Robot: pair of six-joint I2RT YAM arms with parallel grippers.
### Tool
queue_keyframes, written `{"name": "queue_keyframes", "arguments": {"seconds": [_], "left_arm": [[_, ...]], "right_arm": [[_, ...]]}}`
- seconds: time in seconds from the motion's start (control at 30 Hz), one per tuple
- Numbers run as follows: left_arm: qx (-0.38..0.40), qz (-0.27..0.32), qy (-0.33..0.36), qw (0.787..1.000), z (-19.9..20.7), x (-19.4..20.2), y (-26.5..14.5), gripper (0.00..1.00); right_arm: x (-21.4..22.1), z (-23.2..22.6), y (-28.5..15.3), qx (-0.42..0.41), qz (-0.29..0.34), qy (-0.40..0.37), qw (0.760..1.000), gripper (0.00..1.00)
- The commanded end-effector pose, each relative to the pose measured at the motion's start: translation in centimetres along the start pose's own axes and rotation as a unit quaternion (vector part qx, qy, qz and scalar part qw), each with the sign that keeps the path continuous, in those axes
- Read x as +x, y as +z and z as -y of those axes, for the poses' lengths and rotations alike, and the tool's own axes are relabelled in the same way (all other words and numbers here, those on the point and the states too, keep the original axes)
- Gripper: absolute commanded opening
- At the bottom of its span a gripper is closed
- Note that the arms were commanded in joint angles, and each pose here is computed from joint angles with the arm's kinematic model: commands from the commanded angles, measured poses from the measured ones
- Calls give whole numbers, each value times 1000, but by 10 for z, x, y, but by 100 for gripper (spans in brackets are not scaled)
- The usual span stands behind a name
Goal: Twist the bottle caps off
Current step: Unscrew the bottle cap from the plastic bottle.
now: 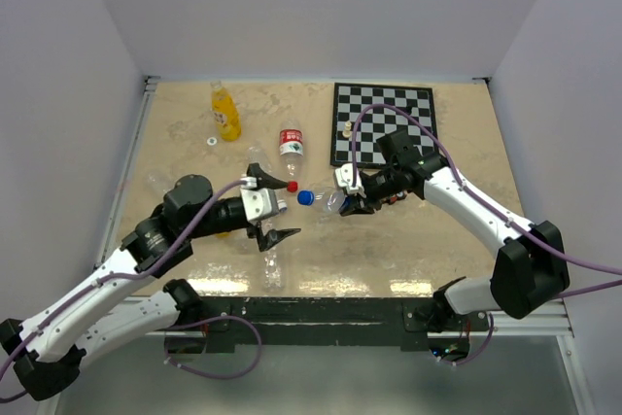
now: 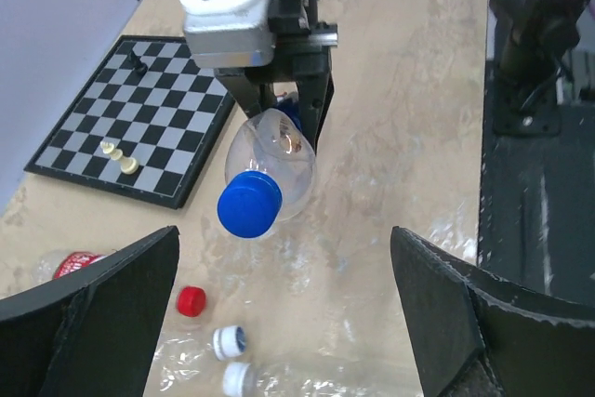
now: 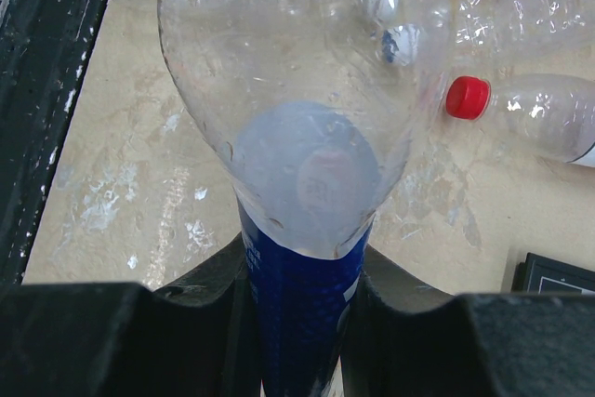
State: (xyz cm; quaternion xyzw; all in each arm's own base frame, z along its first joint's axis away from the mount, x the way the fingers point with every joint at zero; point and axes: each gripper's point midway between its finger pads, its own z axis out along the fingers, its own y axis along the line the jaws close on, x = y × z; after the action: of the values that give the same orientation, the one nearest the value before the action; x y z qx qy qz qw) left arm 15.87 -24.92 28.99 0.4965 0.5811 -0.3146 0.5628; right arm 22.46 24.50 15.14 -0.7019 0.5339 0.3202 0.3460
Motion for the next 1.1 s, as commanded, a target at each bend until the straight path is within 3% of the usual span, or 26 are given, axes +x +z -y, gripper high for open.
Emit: {"name": "queue_keyframes", "arguments": {"seconds": [0.0, 0.23, 0.53, 0.73, 0.87, 0.97, 1.07], "left_arm": [[39, 33, 137, 989, -1, -7, 16, 99], [19, 39, 140, 989, -14, -12, 29, 93], [26, 2, 128, 991, -17, 5, 37, 65], [23, -3, 121, 992, -19, 8, 39, 53], [18, 1, 108, 994, -19, 6, 41, 29], [9, 2, 84, 996, -21, 3, 41, 1], [-32, -6, 11, 999, -31, 1, 39, 0]], "right_arm": [[-8, 4, -2, 4, 10, -16, 1000, 0], [-9, 4, -3, 3, 11, -17, 1000, 0], [-9, 3, -3, 3, 11, -18, 1000, 0], [-10, 4, -3, 3, 12, -19, 1000, 0], [-10, 4, -3, 3, 12, -19, 1000, 0], [-9, 4, -3, 4, 11, -18, 1000, 0], [-9, 4, -3, 4, 10, -19, 1000, 0]]}}
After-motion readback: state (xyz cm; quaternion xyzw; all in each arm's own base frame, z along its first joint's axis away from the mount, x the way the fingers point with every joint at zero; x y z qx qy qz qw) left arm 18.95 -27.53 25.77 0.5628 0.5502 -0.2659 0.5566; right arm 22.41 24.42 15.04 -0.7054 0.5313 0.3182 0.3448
